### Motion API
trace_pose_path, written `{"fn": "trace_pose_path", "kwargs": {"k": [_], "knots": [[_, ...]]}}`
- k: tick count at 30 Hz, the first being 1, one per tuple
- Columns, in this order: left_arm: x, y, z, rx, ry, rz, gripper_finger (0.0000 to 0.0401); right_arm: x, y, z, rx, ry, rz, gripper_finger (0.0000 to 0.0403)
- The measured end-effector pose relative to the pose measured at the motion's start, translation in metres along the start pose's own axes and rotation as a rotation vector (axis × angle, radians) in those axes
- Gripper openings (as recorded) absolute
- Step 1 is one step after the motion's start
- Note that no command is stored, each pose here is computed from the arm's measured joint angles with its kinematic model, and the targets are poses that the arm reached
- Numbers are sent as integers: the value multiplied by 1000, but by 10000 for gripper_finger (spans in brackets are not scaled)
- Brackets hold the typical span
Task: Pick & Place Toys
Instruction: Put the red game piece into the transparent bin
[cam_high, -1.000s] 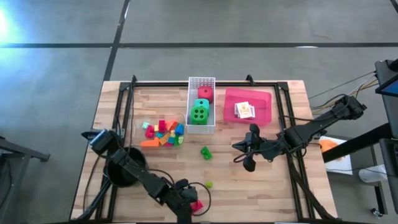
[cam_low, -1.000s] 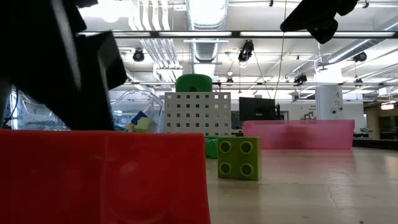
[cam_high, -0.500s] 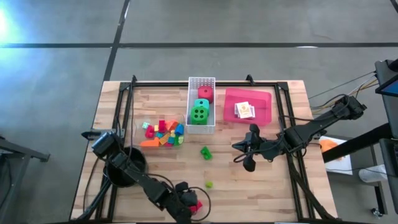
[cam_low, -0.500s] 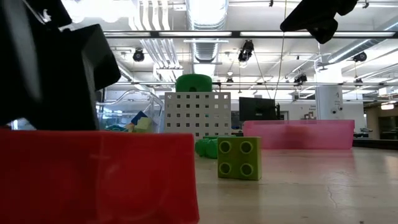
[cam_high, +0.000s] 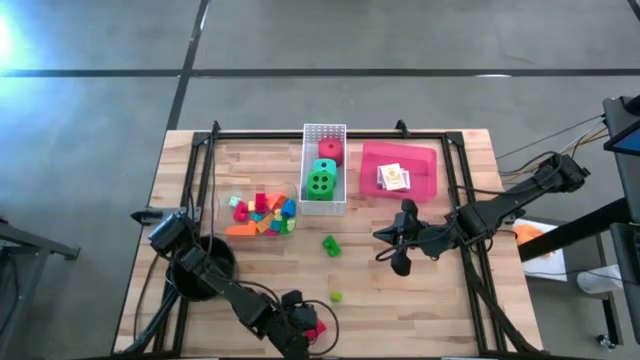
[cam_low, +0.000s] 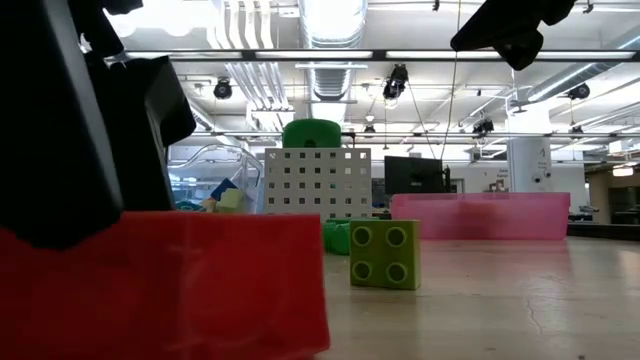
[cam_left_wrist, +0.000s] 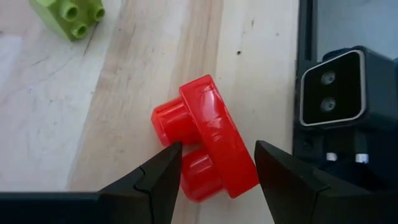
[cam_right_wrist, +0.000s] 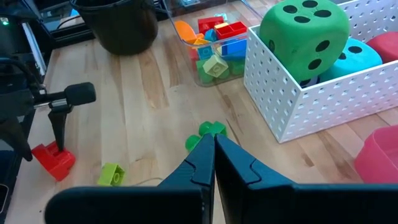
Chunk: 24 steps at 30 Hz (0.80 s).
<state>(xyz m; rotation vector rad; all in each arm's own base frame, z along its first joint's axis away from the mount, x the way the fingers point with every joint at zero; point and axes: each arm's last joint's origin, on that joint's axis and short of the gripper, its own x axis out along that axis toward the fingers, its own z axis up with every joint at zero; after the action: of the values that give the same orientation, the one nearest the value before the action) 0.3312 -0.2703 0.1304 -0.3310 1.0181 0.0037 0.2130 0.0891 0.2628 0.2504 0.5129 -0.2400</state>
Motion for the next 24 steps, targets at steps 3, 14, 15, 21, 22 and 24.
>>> {"fn": "trace_pose_path", "kwargs": {"k": [3, 14, 15, 21, 22, 24], "knots": [[0, 3, -1, 5, 12, 32, 203, 0, 0, 0, 0, 0, 0, 8], [-1, 10, -5, 57, 36, 119, 137, 0, 0, 0, 0, 0, 0, 8], [-1, 11, -5, 59, 38, 122, 131, 0, 0, 0, 0, 0, 0, 8], [0, 16, -1, 110, 32, 151, 119, 0, 0, 0, 0, 0, 0, 8], [0, 17, 0, 129, 30, 160, 119, 0, 0, 0, 0, 0, 0, 8], [1, 20, 1, 152, 30, 169, 119, 0, 0, 0, 0, 0, 0, 8]]}}
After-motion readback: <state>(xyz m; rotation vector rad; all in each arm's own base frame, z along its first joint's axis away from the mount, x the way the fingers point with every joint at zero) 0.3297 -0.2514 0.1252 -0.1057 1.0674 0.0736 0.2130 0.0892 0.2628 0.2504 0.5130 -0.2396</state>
